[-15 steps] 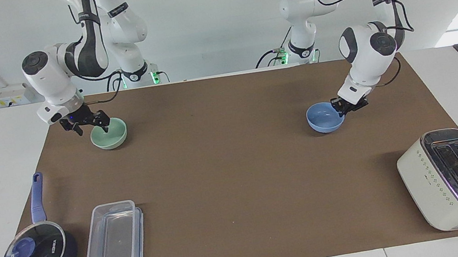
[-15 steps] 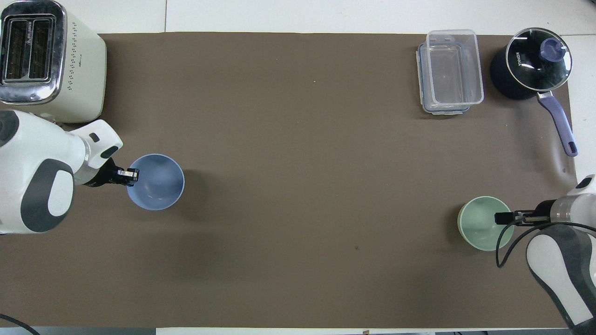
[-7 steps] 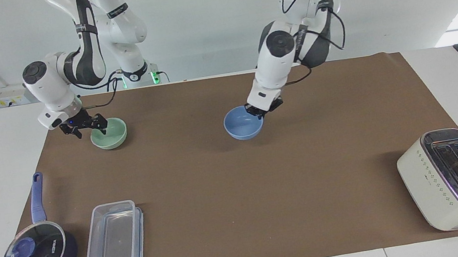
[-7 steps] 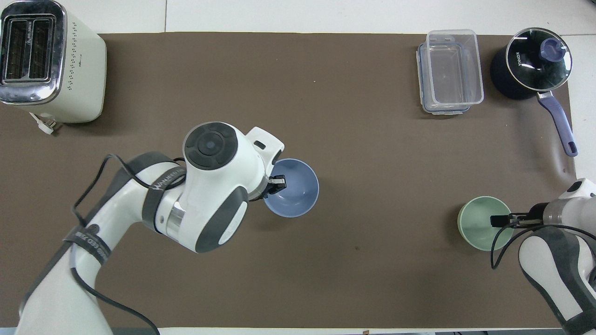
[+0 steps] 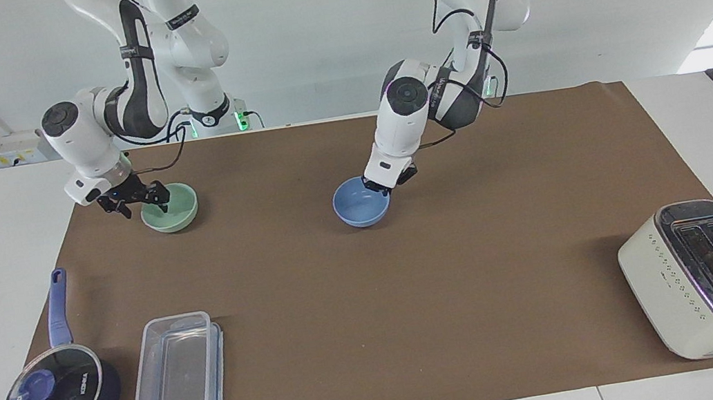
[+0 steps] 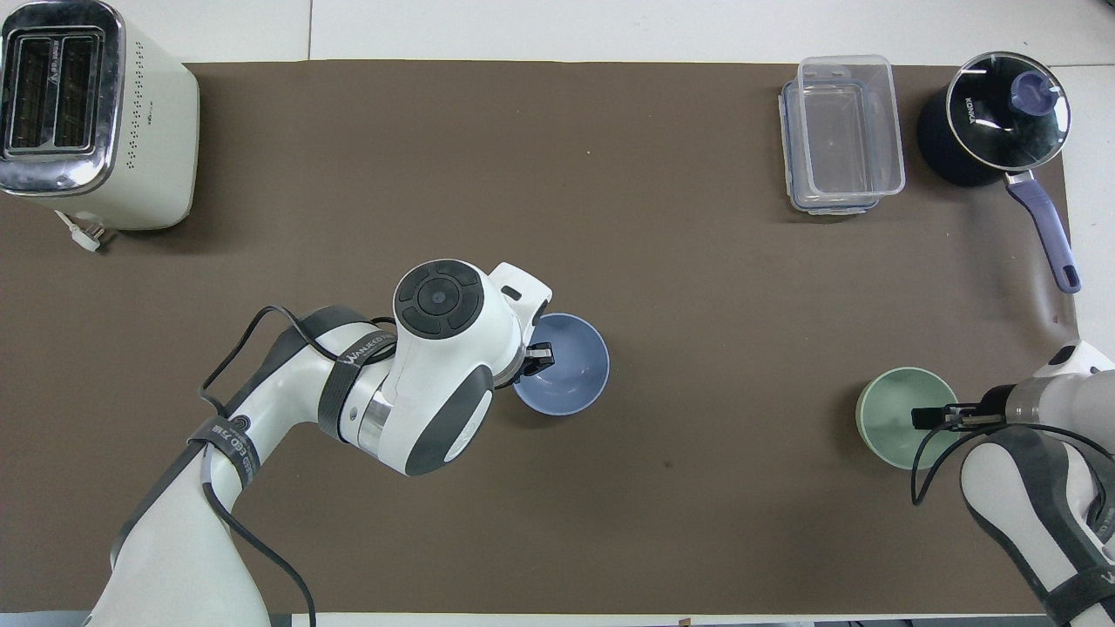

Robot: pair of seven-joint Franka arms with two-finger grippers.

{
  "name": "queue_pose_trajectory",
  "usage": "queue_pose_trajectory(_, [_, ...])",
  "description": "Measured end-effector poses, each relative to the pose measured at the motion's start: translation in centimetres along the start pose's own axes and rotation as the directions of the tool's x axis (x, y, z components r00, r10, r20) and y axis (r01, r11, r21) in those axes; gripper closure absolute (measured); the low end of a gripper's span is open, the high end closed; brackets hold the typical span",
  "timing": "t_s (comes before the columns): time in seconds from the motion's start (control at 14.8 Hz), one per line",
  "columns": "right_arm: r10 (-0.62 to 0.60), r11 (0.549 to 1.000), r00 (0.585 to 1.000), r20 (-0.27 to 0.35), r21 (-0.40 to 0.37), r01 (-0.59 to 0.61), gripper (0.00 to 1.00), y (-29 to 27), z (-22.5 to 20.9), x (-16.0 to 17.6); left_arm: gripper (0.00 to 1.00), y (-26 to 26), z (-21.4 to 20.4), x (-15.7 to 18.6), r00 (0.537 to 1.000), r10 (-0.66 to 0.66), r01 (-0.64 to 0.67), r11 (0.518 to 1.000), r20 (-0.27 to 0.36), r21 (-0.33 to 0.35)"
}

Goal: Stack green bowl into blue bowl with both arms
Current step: 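Slide the blue bowl toward mid-table while the right gripper grasps the green bowl, then release the blue bowl with the left gripper while the right gripper lifts the green bowl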

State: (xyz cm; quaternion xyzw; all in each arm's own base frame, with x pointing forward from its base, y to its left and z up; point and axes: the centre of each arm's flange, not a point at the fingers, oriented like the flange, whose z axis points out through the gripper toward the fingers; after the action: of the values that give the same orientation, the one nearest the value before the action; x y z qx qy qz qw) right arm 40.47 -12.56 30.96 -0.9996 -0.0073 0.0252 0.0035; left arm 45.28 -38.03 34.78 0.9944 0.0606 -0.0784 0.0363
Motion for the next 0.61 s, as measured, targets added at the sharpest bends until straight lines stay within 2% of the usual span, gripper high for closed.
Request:
queue_pose_trajectory(0.07, [-0.006,1.000,1.000,0.001,0.001,0.006,0.25,0.0,0.1,0.0,0.92,0.0,0.0,0.0,1.000,0.000,0.000,1.000,-0.001,-0.001])
queue_pose_trajectory(0.13, [-0.007,1.000,1.000,0.001,0.000,0.007,0.36,0.0,0.0,0.0,0.84,0.0,-0.1,0.0,1.000,0.000,0.000,1.000,-0.003,-0.003])
queue_pose_trajectory(0.34, [-0.009,1.000,1.000,-0.013,-0.004,0.009,0.67,0.0,-0.6,0.3,0.53,-0.2,-1.6,0.2,1.000,-0.005,0.005,1.000,-0.016,-0.014])
queue_pose_trajectory(0.47, [-0.014,1.000,1.000,-0.025,-0.010,0.014,0.88,-0.2,-1.2,0.4,0.32,-2.1,-4.9,1.5,0.999,-0.032,0.032,0.999,-0.028,-0.030])
queue_pose_trajectory(0.54, [-0.015,1.000,0.999,-0.028,-0.008,0.015,0.95,-0.3,-1.5,0.5,0.22,-3.9,-7.4,2.7,0.999,-0.043,0.041,0.998,-0.034,-0.039])
queue_pose_trajectory(0.61, [-0.018,1.000,0.999,-0.031,-0.009,0.018,0.95,-0.3,-2.0,0.5,0.09,-6.2,-10.2,4.1,0.998,-0.049,0.047,0.998,-0.036,-0.046])
